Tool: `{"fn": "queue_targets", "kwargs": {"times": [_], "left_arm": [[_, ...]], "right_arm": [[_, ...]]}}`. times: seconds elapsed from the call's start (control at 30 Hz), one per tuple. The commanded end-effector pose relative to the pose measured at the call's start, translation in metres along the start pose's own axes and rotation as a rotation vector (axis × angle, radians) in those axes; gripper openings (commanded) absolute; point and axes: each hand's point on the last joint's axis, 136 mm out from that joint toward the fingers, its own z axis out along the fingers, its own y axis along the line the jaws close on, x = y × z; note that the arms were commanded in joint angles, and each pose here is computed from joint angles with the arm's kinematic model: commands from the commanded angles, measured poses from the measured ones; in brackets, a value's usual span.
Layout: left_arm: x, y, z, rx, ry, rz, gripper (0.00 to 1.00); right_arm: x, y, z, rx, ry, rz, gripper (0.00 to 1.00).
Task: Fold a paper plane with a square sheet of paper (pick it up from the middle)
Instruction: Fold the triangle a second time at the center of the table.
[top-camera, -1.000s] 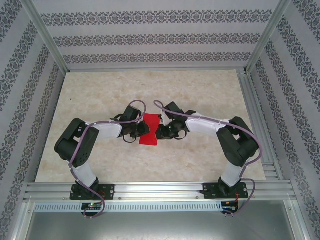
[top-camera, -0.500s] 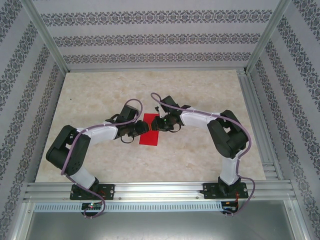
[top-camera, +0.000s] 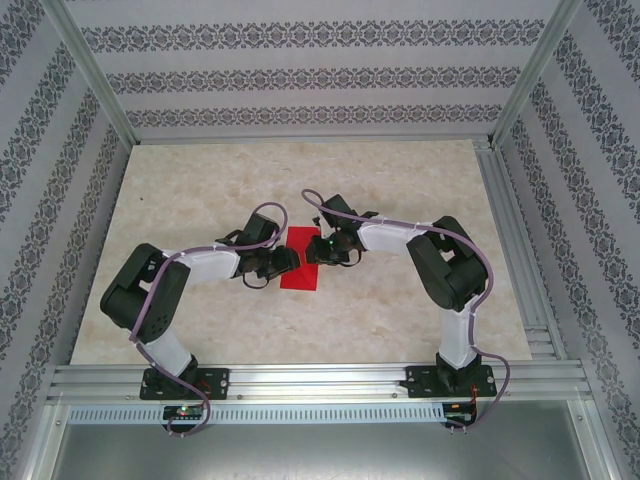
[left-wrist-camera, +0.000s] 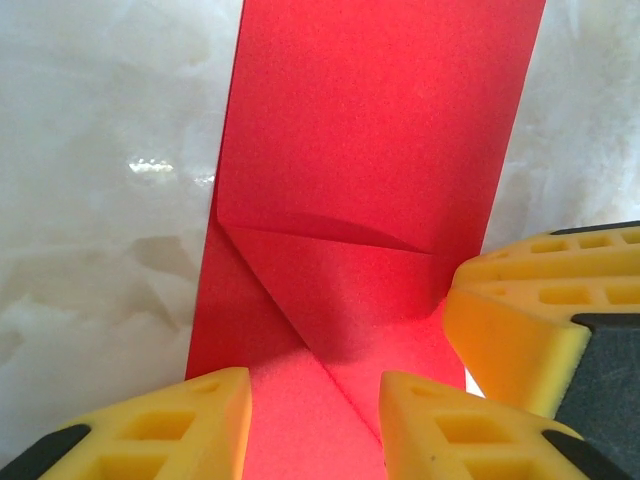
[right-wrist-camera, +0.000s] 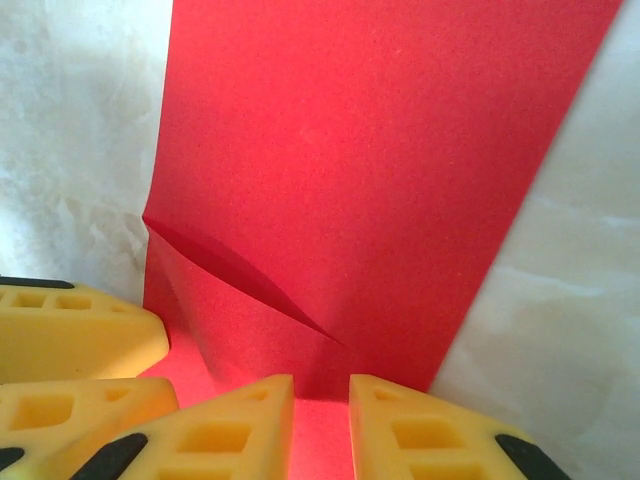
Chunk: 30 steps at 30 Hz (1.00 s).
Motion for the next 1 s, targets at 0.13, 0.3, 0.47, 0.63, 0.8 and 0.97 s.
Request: {"fn": "queue_targets", "kwargs": {"times": [0.13,0.3,0.47,0.63,0.8,0.97], "left_arm": [[-0.005,-0.014,0.007,0.043,0.008,0.0,0.36],[-0.006,-0.016,0.004,0.047,-0.003,-0.001,0.36],[-0.006,-0.01,0.001,0.008,-0.012,0.002,0.33],[-0.005,-0.006,0.004,-0.005,-0.003,-0.002,0.27],[-0.005,-0.006,0.005,-0.008,0.006,0.002,0.26],[-0.004,-0.005,0.004,-0.019,0.008,0.0,0.25]], "right_arm": [[-0.005,-0.008,0.004,0.011,-0.013,0.023,0.2],[-0.005,-0.011,0.003,0.012,-0.02,0.035,0.18],[-0.016,0.01,-0.024,-0.033,-0.08,-0.002,0.2],[-0.018,0.039,-0.053,-0.105,-0.126,-0.072,0.24],[-0.001,0.045,-0.043,-0.108,-0.055,-0.105,0.21],[0.014,0.035,-0.025,-0.068,0.011,-0.106,0.15]]}}
